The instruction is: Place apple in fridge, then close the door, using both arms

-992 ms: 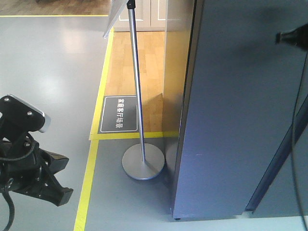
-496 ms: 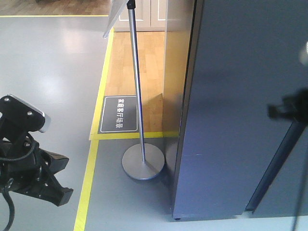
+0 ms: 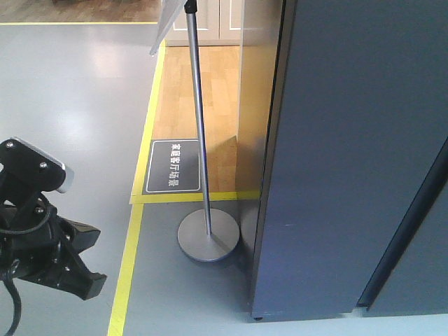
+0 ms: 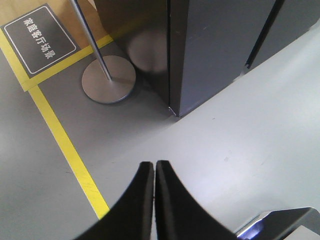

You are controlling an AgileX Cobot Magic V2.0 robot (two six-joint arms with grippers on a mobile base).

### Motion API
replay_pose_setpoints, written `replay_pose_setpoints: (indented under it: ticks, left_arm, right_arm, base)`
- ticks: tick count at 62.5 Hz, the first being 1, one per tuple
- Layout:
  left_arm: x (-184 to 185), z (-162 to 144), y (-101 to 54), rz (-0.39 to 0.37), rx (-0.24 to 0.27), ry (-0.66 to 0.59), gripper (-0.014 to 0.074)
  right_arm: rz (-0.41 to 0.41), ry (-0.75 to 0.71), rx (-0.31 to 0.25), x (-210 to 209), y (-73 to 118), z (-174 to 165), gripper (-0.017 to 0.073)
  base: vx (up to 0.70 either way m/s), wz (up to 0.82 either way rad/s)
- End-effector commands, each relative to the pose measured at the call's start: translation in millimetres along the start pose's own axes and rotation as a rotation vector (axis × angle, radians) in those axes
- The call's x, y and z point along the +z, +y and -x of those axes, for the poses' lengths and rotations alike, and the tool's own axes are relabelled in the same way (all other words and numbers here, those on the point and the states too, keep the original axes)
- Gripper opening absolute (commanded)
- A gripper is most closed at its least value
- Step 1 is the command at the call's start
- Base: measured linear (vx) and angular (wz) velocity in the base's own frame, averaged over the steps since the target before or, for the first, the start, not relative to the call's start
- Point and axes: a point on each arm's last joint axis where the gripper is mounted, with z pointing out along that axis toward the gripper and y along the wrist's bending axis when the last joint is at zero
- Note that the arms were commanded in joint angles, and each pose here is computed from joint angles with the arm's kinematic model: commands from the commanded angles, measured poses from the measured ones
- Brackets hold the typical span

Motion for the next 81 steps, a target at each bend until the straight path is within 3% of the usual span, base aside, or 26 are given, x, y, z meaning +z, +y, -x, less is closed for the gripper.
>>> replay_pose_setpoints:
  ticks: [1,16,56,65,81]
  left_arm:
    - [-8.3,10.9,0.2,-0.003,-0.011,-0.09,-0.0006]
    - [-8.3,10.9,0.2,-0.003,-0.011,-0.09,-0.0006]
    - [-8.3,10.9,0.2,-0.003,-0.011,-0.089,-0.0006]
    - [-19.2,11.5,2.8,0.009,-0.01,-0.142,-0.0006]
    - [-40.1,-19.6,33.2,0.132,-0.171,-0.362,-0.0006]
  right_arm:
    - [-0.009,-0.065,-0.003,-11.2,0.7,-7.1,-0.0004]
    - [-0.019,-0.047,-0.013,-18.6,1.6,-26.3,-0.0004]
    - [-0.006,0.006,-0.009,-18.5,2.8,-31.0,-0.0004]
    - [-0.006,0.006,-0.009,-18.5,2.8,-31.0,-0.0004]
    - [-0.006,0.006,-0.009,-18.5,2.8,-31.0,-0.0004]
  base:
    - [0.0,0.0]
    - [0.0,0.0]
    - [0.0,0.0]
    - [0.0,0.0]
    - [0.0,0.0]
